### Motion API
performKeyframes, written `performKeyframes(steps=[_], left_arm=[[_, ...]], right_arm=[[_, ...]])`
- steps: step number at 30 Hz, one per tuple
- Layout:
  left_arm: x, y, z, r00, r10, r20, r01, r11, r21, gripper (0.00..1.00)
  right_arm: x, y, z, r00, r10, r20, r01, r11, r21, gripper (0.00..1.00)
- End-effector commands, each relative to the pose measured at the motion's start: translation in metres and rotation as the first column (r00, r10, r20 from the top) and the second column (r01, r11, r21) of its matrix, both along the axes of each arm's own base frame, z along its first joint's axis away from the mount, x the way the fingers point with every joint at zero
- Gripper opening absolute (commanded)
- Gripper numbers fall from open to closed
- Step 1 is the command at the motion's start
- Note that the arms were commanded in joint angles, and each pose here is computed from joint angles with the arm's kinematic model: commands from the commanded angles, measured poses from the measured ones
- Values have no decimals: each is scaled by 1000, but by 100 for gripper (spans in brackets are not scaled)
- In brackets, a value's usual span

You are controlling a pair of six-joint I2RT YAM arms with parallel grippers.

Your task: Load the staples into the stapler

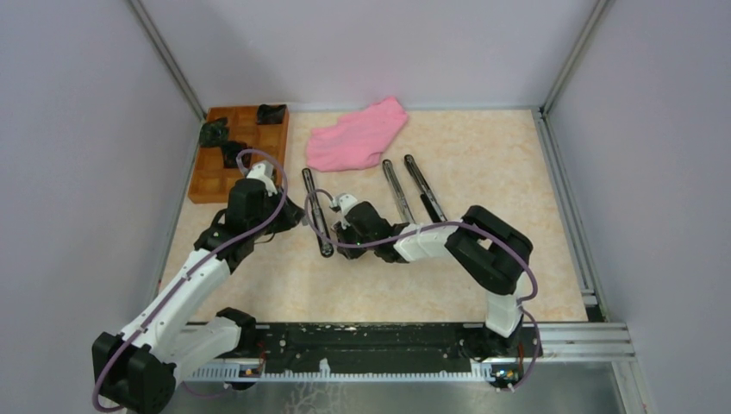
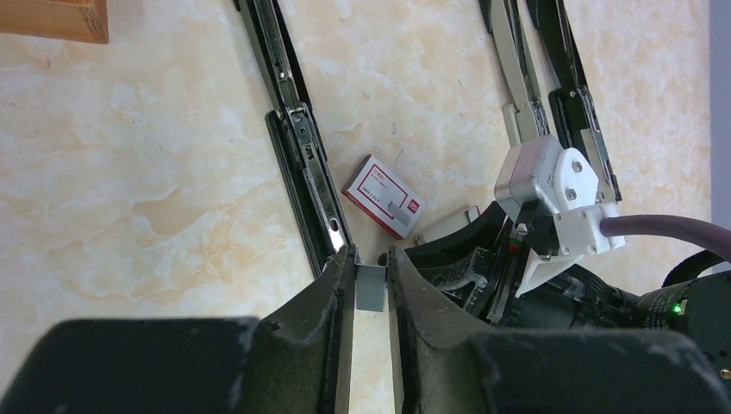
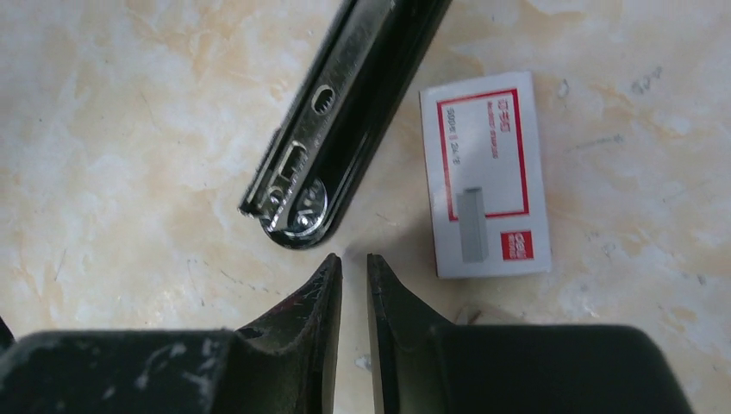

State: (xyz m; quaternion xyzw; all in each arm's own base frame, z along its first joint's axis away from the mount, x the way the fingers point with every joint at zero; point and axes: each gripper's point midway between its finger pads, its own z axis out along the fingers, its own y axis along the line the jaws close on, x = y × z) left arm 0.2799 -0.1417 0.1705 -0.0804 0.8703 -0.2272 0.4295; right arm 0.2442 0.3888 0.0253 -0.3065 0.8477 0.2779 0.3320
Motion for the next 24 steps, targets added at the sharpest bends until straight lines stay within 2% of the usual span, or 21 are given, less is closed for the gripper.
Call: performKeyframes(steps=[1, 10, 19, 24], left_arm=[[-1, 4, 6, 1000, 11, 17, -11, 1000, 14, 24], [-2, 6, 3, 1000, 19, 2, -19, 1000, 23, 24], [2, -2, -11, 998, -4, -64, 5, 1000, 21, 22], [5, -8, -21, 993, -12, -117, 14, 1000, 17, 20]], right_arm=[[6, 28, 12, 999, 7, 40, -10, 998, 65, 17], [-5, 48, 21, 998, 53, 34, -57, 990, 131, 16], [-9, 48, 35, 994, 79, 78, -92, 978, 186, 16], [-5, 36, 42, 992, 42, 119, -62, 983, 175, 16]])
